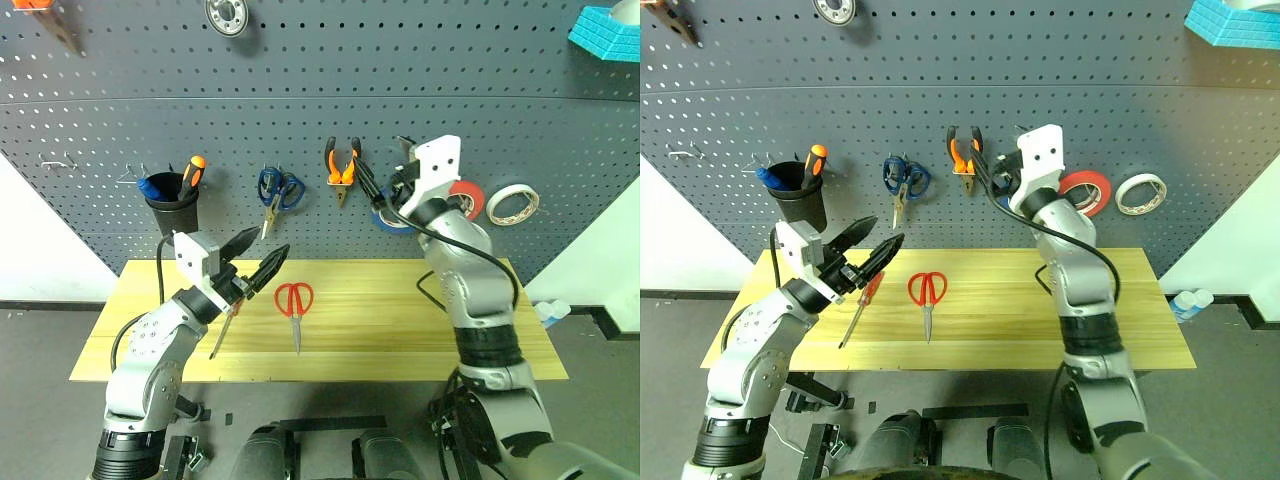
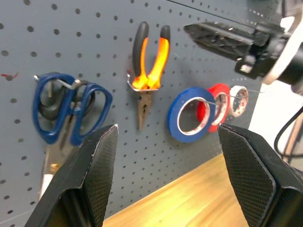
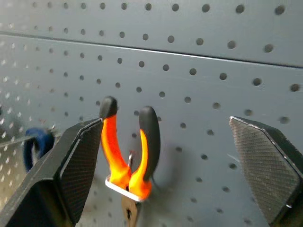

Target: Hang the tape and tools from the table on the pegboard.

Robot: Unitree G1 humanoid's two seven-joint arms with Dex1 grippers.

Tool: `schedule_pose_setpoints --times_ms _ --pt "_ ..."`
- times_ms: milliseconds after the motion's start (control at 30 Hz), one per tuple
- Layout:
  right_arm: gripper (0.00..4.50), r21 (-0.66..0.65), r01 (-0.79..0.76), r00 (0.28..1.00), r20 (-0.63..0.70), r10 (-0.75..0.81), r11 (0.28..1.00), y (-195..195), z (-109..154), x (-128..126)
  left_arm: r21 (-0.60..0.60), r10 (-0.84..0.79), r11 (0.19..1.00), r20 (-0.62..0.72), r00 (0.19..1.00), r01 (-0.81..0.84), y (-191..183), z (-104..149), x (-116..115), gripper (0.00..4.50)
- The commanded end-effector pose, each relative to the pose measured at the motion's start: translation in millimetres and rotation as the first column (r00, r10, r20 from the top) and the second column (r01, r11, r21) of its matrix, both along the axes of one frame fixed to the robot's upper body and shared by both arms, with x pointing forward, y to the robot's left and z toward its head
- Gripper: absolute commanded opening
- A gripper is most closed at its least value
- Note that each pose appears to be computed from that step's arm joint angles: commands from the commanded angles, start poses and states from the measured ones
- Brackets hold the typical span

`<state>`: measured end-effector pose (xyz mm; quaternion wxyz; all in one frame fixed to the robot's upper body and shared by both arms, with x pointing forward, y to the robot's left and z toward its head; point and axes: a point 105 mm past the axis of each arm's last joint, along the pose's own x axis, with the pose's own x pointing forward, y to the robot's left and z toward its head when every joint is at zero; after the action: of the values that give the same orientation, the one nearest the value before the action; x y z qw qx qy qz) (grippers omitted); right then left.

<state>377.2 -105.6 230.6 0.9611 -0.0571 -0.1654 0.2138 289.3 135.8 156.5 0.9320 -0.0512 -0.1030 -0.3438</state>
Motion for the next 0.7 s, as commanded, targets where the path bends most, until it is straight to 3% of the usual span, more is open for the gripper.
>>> schedule_pose_setpoints --times_ms 33,133,233,300,567,700 --pt "4.46 -0.037 -0.077 0.997 0.021 0.078 0.996 -11 15 -30 0.032 -0.017 0.999 0.007 1.000 0.017 1 -2 -6 3.51" --pt "4.46 -0.089 -0.206 0.978 -0.043 0.203 0.974 -18 10 -57 0.074 -0.013 0.997 -0.043 0.999 0.016 8 -14 -12 3.51" --pt "4.46 -0.139 -0.410 0.907 -0.167 0.387 0.901 -26 -3 -102 0.140 0.049 0.990 -0.152 0.987 -0.027 26 -38 -21 3.51" --pt "4.46 -0.166 -0.466 0.874 -0.242 0.422 0.869 -31 -13 -117 0.156 0.096 0.986 -0.218 0.971 -0.063 32 -49 -23 3.51" --pt "4.46 -0.165 -0.542 0.821 -0.310 0.479 0.824 -29 -19 -136 0.236 0.246 0.956 -0.328 0.912 -0.173 26 -73 0 3.51" --pt "4.46 -0.162 -0.558 0.811 -0.311 0.495 0.814 -26 -17 -142 0.349 0.362 0.906 -0.341 0.867 -0.241 18 -91 19 3.51"
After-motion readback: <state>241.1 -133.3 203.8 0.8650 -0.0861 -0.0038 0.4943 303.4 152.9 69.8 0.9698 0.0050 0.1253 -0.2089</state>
